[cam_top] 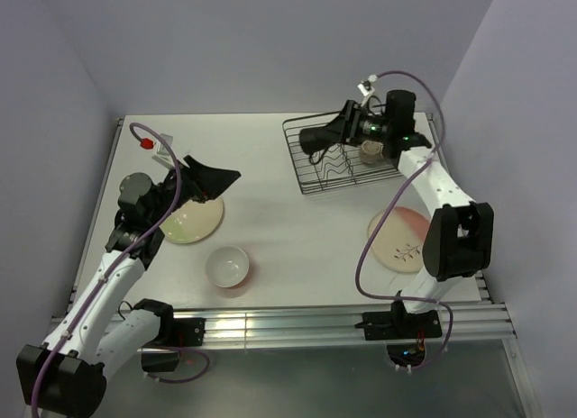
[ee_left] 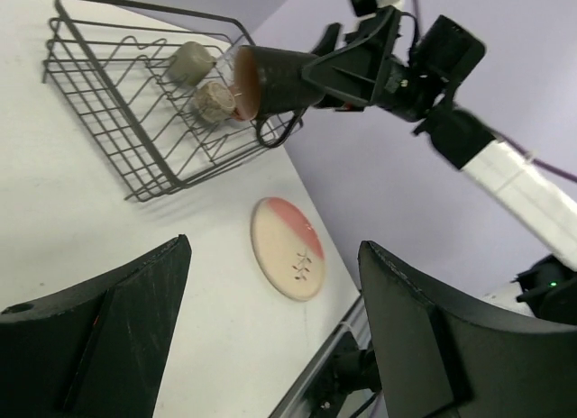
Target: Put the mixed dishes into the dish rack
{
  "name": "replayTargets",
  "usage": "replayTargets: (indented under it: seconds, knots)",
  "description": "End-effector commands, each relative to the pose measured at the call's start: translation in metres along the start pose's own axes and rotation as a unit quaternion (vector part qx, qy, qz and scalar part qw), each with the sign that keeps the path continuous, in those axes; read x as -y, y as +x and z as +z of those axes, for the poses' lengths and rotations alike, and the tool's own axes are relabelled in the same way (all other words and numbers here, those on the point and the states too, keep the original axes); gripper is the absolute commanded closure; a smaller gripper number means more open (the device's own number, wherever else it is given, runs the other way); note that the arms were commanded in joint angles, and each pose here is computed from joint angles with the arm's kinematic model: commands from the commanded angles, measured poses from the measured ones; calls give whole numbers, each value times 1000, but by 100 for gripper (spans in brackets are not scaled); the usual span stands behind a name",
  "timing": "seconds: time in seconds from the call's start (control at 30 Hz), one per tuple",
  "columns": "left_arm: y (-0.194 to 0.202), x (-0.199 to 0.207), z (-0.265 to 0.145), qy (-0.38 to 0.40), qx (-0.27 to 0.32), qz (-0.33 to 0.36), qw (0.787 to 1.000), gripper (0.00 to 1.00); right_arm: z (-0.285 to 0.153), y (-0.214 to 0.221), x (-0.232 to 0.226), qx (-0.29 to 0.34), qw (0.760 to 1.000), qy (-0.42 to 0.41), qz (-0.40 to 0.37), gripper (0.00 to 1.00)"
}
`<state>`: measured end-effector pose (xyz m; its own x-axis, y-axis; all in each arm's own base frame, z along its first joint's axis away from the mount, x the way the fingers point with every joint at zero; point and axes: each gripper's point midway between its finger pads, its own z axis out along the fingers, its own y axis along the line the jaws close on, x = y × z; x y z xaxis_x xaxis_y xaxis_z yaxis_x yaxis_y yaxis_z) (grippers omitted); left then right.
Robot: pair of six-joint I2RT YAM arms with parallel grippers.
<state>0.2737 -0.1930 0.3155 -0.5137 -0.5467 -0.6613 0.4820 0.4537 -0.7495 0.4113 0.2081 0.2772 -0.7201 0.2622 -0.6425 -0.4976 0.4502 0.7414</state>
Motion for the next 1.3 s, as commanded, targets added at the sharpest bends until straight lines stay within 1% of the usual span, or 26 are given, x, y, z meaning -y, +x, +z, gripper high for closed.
replayTargets:
  seconds: [0.0,0.03,0.07,0.1,0.17,0.2,0.3,0.37,0.47,0.5,0.63,0.7,0.73,0.8,0.87,1.0,1.1,1.27]
  knots:
    - [0,-11,-9,-28,11,34,999,18,-63,-38,23,13,980,126,-150,100]
    - [3,-15,-11,-33,13,32,999,18,-70,-41,38,3,971,154,-184,100]
    - [5,-16,-13,-35,13,33,999,18,-95,-50,66,8,959,214,-184,100]
    - [6,-18,-14,-37,13,33,999,18,-105,-58,76,11,949,237,-205,100]
    - [11,-24,-16,-44,11,31,998,18,-121,-66,100,14,938,278,-207,100]
    - [12,-27,-17,-46,11,32,998,18,-134,-74,113,19,926,312,-211,100]
    - [17,-31,-17,-52,2,33,998,18,-145,-86,139,8,903,354,-244,100]
    - [19,-34,-17,-57,-5,34,998,18,-143,-89,155,-3,897,366,-250,100]
    - [19,-35,-19,-63,-7,40,997,18,-141,-97,168,-18,887,371,-275,100]
    - [19,-37,-20,-66,-6,42,997,18,-140,-99,166,-28,885,366,-285,100]
    - [23,-40,-24,-69,-6,39,997,18,-135,-101,182,-64,870,353,-339,100]
    - [25,-41,-25,-70,-5,35,997,18,-133,-102,182,-79,867,342,-353,100]
    - [27,-42,-26,-71,-5,34,997,18,-130,-98,188,-95,864,333,-365,100]
    - [27,-43,-28,-72,-4,31,997,18,-127,-93,187,-109,866,314,-373,100]
    - [28,-44,-29,-75,-2,32,997,18,-125,-89,188,-125,860,301,-392,100]
    - [28,-45,-29,-76,-3,32,997,18,-122,-75,196,-167,839,279,-437,100]
    - [28,-45,-27,-75,-7,32,997,18,-122,-63,204,-195,832,265,-447,100]
    - [27,-46,-25,-76,-7,33,997,18,-122,-49,210,-220,818,249,-469,99]
